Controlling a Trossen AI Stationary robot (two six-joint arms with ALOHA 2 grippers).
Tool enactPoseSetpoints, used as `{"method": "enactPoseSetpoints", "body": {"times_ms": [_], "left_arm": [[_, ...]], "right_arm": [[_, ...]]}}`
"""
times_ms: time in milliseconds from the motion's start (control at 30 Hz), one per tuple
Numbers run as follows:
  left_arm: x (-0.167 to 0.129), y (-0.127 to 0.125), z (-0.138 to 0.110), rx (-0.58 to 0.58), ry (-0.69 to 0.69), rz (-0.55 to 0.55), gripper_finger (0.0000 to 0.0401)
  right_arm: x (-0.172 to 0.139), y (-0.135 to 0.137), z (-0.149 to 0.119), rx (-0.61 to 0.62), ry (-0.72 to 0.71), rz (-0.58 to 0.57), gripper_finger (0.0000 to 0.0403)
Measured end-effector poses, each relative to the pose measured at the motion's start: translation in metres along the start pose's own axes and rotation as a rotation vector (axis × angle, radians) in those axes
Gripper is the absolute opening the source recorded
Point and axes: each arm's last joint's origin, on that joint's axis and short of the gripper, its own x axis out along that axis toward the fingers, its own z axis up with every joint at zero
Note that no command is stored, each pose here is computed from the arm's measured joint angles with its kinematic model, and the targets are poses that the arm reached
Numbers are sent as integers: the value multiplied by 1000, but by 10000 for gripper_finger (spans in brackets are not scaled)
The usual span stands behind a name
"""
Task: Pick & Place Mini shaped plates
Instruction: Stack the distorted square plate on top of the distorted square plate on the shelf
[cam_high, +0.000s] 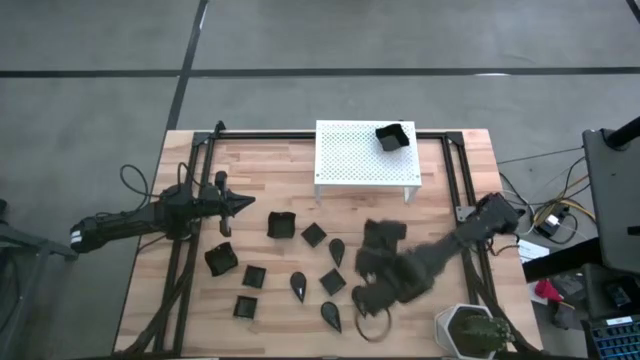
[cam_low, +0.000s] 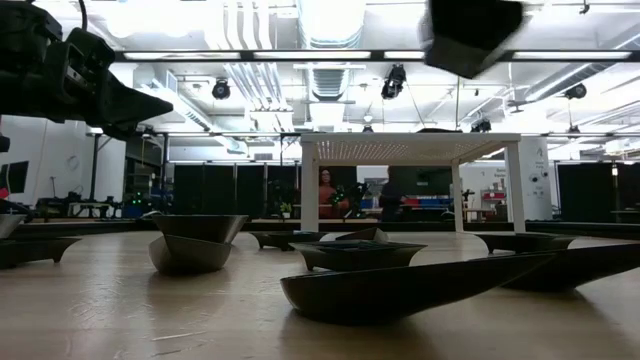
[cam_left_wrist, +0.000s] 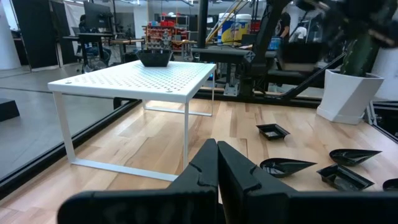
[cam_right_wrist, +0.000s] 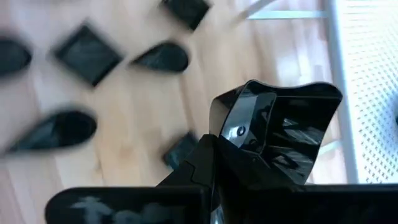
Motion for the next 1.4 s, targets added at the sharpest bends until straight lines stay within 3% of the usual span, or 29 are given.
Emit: {"method": "enactPoseSetpoints", "body": {"times_ms": [167,433,900,1400], "left_arm": [[0,0,0,0,0,0,0],[0,0,0,0,0,0,0],[0,0,0,0,0,0,0],[0,0,0,0,0,0,0]], "right_arm": [[4,-38,31,212,-7,12,8],[10,-112,53,403,26,30,8],[53,-222,66,537,152,20,8],[79,-294,56,602,212,-65,8]]}}
